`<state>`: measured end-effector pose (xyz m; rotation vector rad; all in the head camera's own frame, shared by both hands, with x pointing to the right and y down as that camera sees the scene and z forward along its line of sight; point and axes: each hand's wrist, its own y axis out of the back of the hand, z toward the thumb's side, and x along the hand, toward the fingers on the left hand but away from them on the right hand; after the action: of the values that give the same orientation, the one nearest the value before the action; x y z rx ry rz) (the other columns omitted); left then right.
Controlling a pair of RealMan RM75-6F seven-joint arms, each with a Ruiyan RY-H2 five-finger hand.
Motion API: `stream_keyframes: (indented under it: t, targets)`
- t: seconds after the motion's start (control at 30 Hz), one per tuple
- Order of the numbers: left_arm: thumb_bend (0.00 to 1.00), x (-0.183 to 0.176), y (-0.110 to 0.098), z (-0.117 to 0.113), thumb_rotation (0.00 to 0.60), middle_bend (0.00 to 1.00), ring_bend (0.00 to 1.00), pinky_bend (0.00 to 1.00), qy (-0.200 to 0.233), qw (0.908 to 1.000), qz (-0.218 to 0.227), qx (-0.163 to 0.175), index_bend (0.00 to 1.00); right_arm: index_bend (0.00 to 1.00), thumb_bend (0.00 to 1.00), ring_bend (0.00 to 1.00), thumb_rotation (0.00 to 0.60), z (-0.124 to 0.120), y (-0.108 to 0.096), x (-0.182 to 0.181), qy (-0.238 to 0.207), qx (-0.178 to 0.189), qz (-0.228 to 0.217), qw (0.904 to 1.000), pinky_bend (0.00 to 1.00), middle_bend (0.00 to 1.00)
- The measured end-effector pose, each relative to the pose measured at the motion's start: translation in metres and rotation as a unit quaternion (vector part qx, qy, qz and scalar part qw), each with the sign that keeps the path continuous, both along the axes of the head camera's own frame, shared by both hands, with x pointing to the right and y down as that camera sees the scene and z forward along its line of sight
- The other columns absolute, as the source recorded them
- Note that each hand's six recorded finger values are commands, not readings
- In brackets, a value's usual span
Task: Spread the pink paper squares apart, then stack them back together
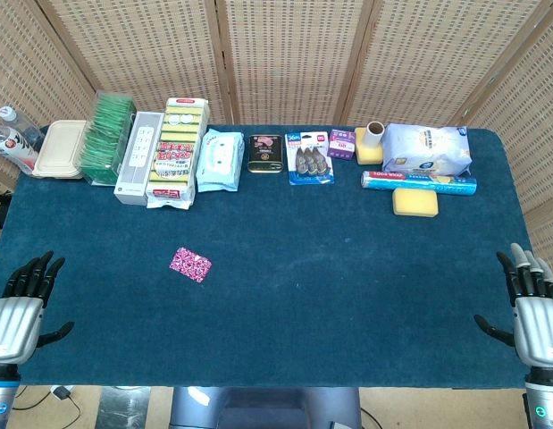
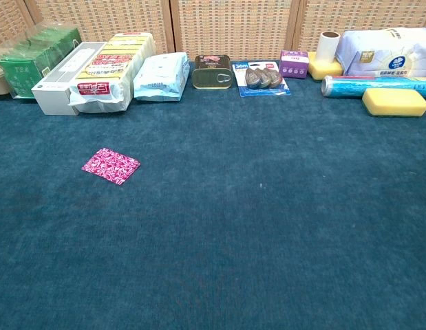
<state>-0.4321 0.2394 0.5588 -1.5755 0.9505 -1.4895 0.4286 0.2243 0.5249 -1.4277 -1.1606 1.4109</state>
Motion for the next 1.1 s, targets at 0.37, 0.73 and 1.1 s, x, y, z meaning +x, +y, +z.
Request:
stream_keyframes:
  t: [0.37, 0.73, 1.1]
  targets:
    - [0.0, 0.011, -0.001, 0.011, 0.49, 0.0, 0.0, 0.0, -0.011, 0.9995, 0.03, -0.005, 0.0, 0.08, 0.0, 0.0, 0.6, -0.003, -0.001, 0.01, -0.023, -0.022, 0.024, 0.9992, 0.0, 0.0]
    - [0.0, 0.042, -0.024, 0.03, 0.005, 0.0, 0.0, 0.03, 0.083, 0.9934, 0.075, -0.024, 0.0, 0.08, 0.0, 0.0, 0.6, -0.003, -0.004, 0.015, -0.034, -0.035, 0.038, 0.9981, 0.0, 0.0]
    - [0.03, 0.091, -0.039, 0.083, 0.479, 0.0, 0.0, 0.04, 0.051, 0.9642, 0.146, -0.215, 0.0, 0.08, 0.0, 0.0, 0.6, -0.005, -0.007, 0.018, -0.044, -0.043, 0.048, 0.9969, 0.0, 0.0]
